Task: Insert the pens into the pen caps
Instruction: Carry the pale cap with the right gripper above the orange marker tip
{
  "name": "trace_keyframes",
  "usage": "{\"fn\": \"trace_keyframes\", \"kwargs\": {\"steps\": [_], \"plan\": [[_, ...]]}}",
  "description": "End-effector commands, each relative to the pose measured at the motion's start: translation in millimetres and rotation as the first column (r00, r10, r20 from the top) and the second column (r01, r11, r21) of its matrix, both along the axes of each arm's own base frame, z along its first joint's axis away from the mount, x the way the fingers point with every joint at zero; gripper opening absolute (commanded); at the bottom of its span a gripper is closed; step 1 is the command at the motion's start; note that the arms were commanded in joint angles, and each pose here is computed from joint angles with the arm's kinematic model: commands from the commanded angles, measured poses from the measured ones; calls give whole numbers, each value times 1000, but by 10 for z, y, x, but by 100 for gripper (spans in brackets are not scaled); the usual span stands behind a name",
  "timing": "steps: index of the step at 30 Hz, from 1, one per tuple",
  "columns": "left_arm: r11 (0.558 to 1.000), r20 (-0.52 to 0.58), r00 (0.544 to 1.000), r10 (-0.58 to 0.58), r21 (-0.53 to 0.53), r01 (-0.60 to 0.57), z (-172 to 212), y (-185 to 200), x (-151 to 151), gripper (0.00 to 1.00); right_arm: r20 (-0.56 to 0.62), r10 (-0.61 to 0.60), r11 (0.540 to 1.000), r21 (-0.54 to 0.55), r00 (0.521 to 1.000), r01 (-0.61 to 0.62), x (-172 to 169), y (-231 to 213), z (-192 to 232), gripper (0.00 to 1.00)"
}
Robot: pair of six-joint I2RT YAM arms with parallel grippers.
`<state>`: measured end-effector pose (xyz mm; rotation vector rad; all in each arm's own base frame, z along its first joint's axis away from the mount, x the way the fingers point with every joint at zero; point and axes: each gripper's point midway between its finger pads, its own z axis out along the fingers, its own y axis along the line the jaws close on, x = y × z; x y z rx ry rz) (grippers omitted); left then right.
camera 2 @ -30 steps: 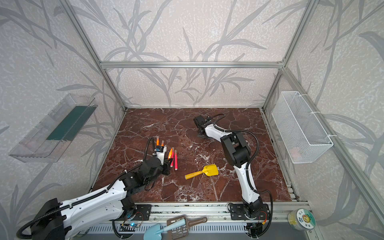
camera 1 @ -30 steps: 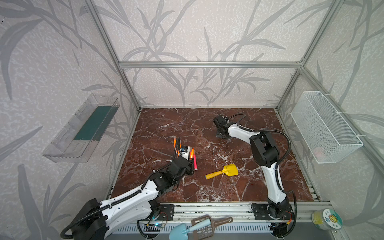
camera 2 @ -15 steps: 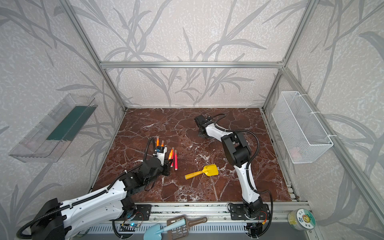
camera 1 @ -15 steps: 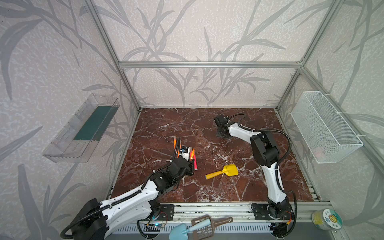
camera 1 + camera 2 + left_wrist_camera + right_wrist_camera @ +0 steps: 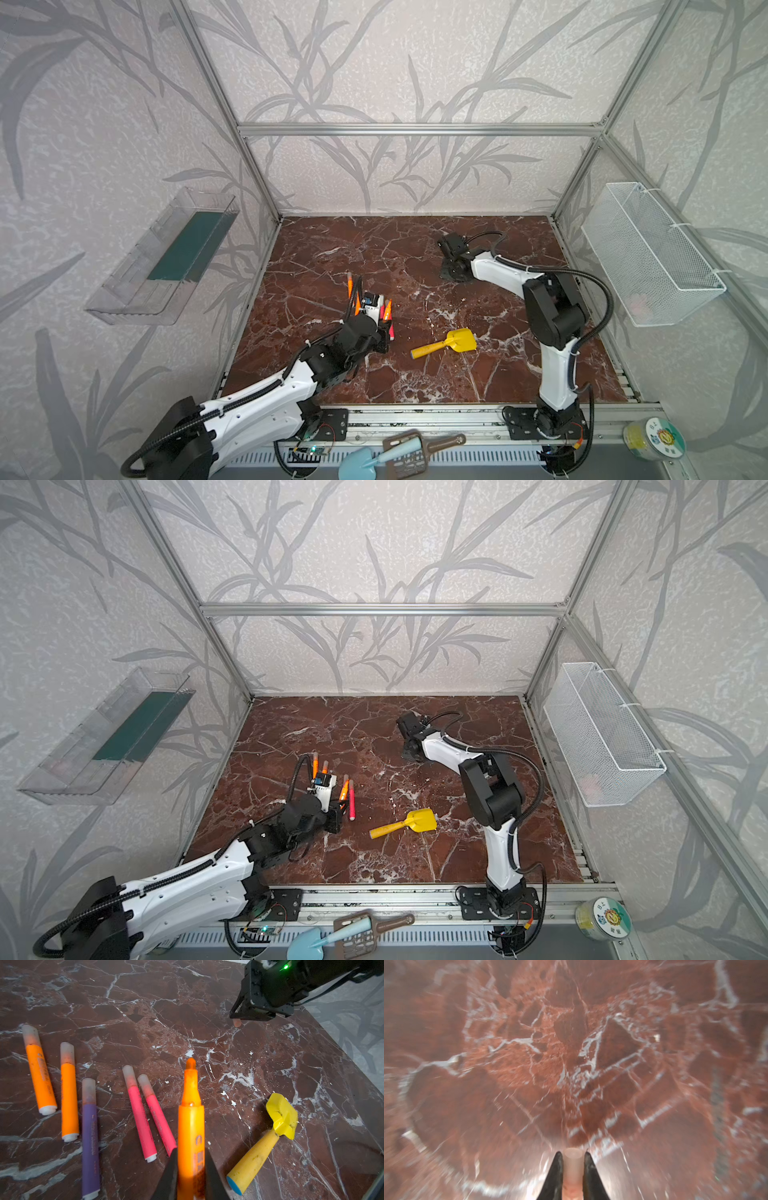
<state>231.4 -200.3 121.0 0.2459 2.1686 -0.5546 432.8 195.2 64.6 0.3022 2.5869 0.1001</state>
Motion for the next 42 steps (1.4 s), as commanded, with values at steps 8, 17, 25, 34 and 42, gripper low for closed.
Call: {"fn": "trace_keyframes", "kwargs": {"steps": [8,17,25,34,42], "plan": [[987,13,995,-101,-126,102,161,-265,-50,0,266,51,937,320,963,-139,-738,321,998,8],[942,22,981,-194,-275,192,234,-558,-122,0,386,58,804,529,921,-272,-1187,622,1311,10],[925,29,974,-224,-310,221,239,-696,-145,0,419,96,720,597,903,-354,-1316,1028,1395,10],[926,38,976,-214,-309,215,248,-661,-153,0,416,119,682,626,902,-379,-1384,1289,1340,10],[929,42,978,-207,-304,209,254,-642,-147,0,417,134,673,627,899,-391,-1417,1373,1342,10]]}}
